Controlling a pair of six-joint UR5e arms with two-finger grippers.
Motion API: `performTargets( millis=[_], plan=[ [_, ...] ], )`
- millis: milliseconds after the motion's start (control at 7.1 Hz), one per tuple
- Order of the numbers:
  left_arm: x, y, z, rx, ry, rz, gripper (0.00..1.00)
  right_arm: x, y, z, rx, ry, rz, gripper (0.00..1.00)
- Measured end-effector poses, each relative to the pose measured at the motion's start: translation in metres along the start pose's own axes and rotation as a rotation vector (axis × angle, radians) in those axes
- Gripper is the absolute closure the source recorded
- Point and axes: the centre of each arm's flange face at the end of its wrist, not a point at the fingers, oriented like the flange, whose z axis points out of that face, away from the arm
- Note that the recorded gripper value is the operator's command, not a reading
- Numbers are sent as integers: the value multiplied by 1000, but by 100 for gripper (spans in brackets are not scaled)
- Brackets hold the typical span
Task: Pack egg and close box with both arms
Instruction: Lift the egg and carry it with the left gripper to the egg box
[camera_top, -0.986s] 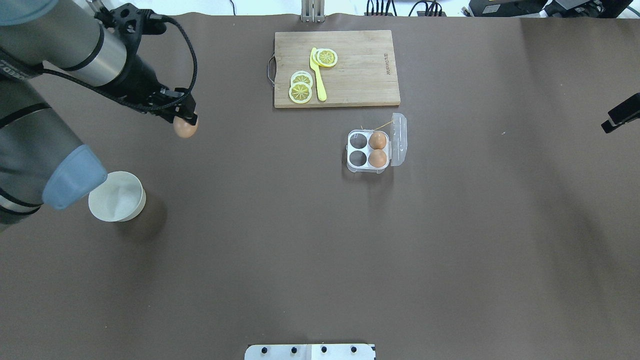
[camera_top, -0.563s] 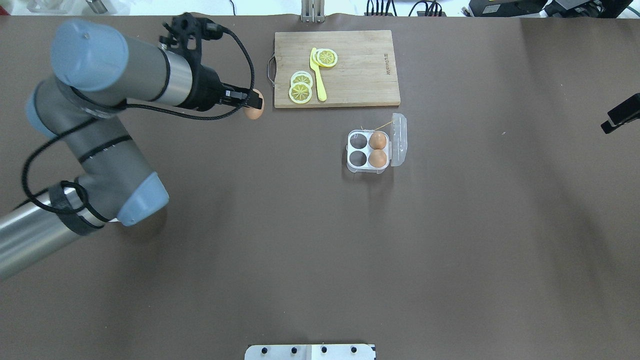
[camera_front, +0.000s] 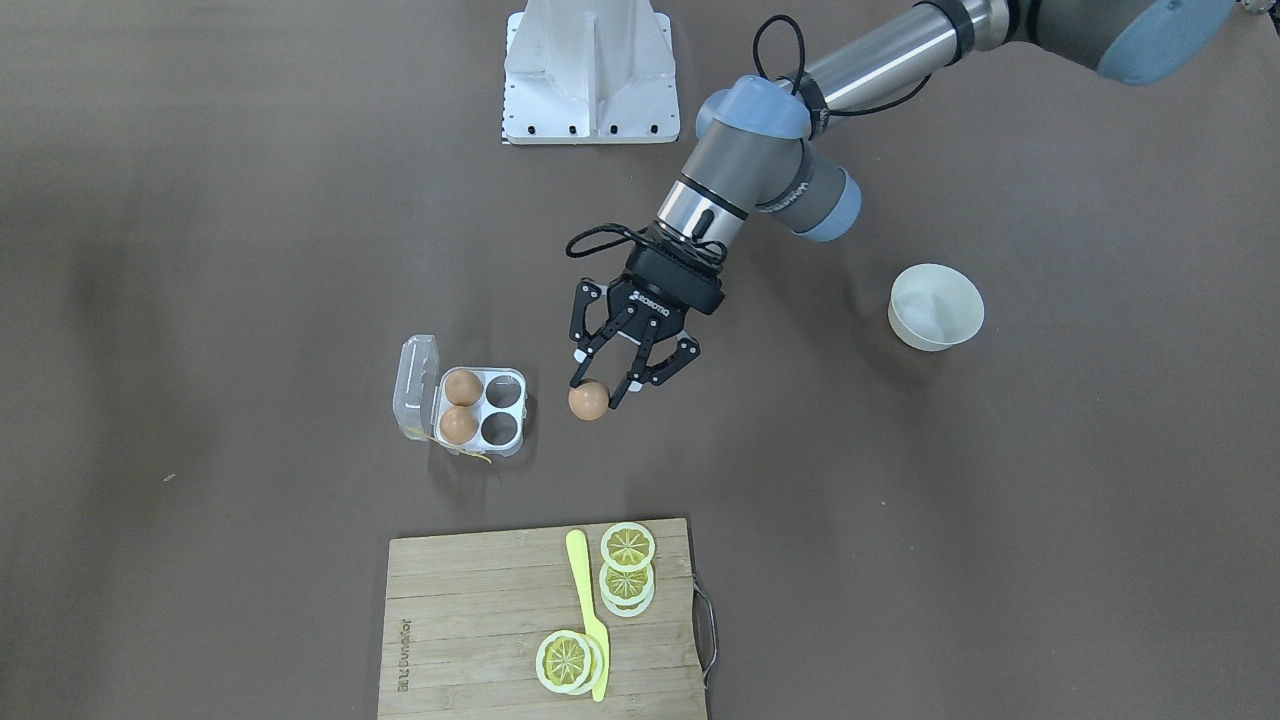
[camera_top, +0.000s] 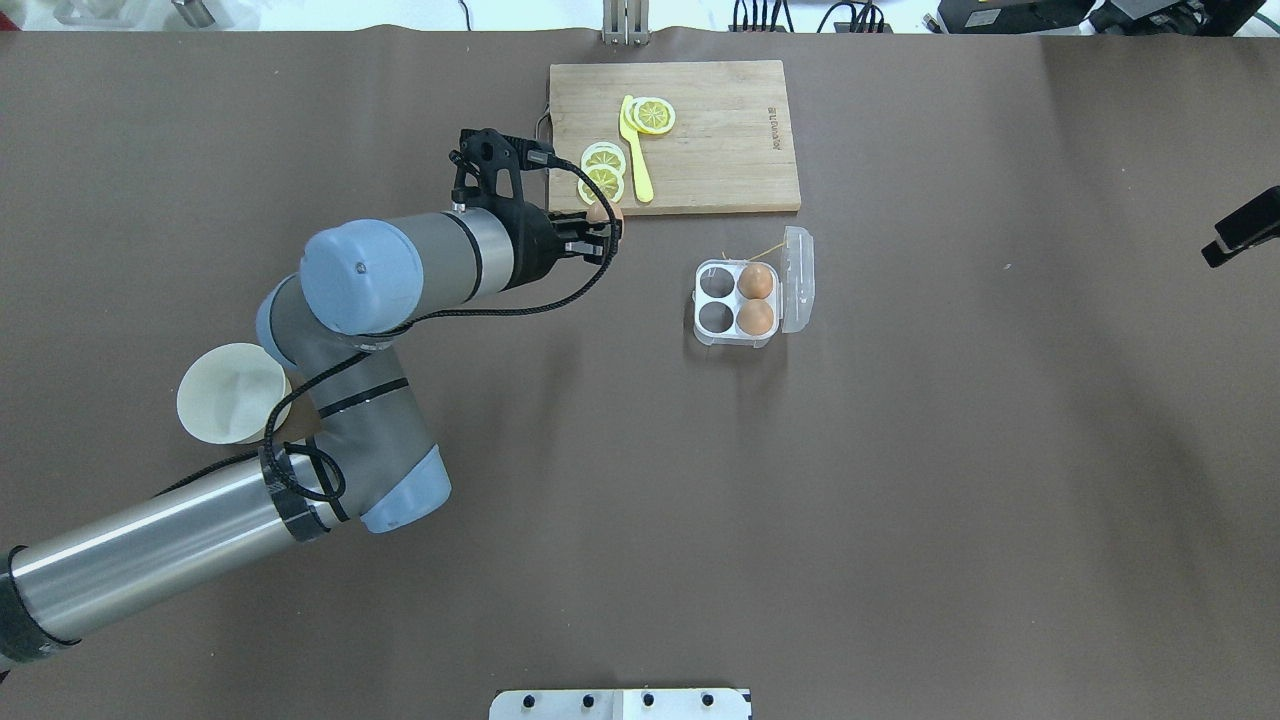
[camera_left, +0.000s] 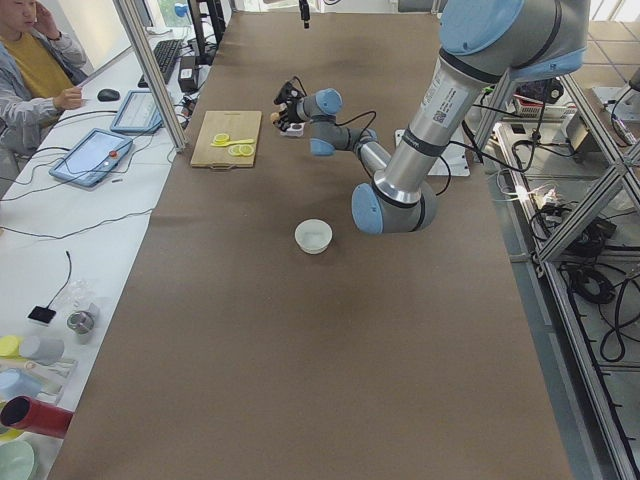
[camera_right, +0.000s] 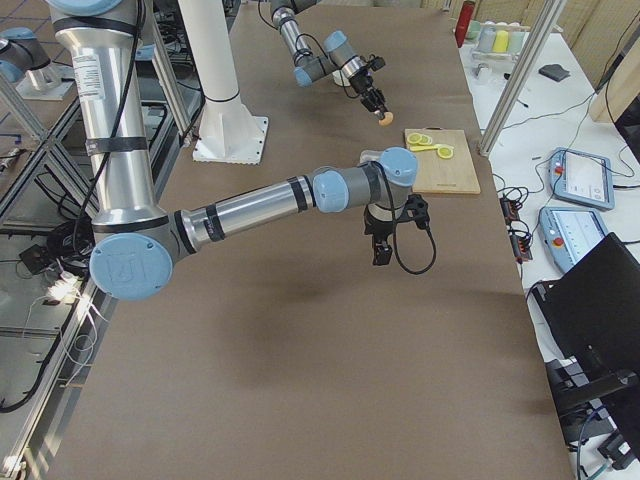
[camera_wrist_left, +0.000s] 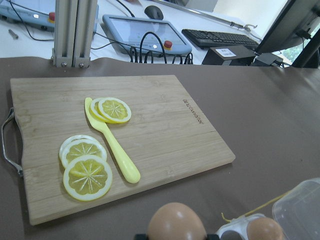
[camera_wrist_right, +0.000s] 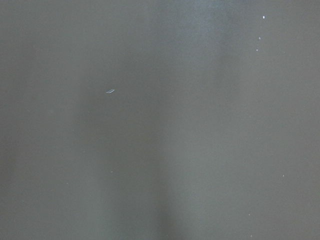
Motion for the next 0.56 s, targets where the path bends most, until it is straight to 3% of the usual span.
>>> performTargets(
  millis=[282,563],
  plan=[
    [25,36,14,100,-17,81,100,0,0,0,0,0,0,0],
    [41,61,22,121,-18,162,100,1,1,0,0,0,1,0]
  ],
)
